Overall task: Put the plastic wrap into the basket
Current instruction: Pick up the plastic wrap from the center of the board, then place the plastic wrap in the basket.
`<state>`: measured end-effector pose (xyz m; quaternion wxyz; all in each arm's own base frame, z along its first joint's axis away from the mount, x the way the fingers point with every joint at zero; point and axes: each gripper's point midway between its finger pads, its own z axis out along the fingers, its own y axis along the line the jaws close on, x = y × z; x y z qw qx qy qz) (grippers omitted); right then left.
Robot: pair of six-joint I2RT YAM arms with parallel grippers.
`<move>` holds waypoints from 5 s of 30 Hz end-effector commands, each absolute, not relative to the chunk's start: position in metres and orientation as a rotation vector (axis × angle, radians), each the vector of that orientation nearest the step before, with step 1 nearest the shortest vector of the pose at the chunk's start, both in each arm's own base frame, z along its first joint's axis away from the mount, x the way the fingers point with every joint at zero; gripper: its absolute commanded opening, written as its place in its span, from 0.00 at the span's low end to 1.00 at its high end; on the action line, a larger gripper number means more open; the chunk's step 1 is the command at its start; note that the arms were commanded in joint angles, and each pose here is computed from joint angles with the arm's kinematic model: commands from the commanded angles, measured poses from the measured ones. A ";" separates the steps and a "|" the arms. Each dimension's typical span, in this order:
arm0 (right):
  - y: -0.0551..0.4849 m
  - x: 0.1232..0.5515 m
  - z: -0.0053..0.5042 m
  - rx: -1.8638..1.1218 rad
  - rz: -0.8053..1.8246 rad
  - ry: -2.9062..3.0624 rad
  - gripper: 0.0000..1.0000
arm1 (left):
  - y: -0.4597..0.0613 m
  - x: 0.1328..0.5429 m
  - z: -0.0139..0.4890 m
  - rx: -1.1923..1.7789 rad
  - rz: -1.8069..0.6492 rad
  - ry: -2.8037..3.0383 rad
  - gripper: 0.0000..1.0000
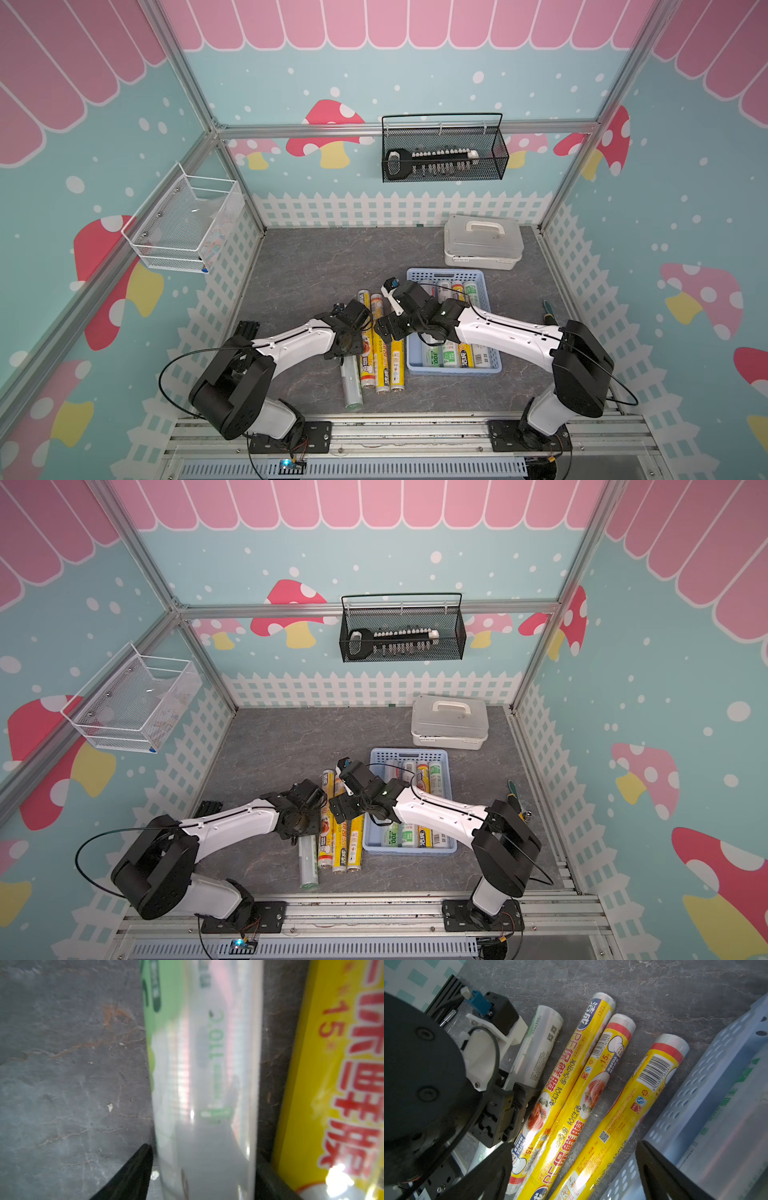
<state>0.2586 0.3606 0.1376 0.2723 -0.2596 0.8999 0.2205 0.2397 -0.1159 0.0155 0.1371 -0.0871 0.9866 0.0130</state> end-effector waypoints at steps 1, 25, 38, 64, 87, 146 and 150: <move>0.355 0.254 0.134 -0.694 0.571 2.439 0.95 | -0.114 0.234 0.001 -0.285 0.040 2.890 0.69; 0.343 0.257 0.139 -0.646 0.523 2.426 0.95 | -0.107 0.255 0.082 -0.238 -0.020 2.650 0.03; 0.315 0.261 0.160 -0.546 0.451 2.357 0.96 | -0.138 0.272 0.151 -0.203 -0.313 2.486 0.00; 0.152 0.252 0.173 -0.018 0.386 2.235 0.98 | -0.338 0.349 0.204 0.065 -0.510 2.381 0.00; 0.147 0.250 0.153 -0.004 0.370 2.292 0.99 | -0.362 0.359 0.120 0.092 -0.191 2.534 0.10; 0.154 0.258 0.175 -0.031 0.387 2.254 0.99 | -0.341 0.333 0.156 0.054 -0.271 2.535 0.60; 0.169 0.258 0.188 -0.103 0.476 2.205 0.99 | -0.323 0.333 0.189 0.054 -0.288 2.429 0.57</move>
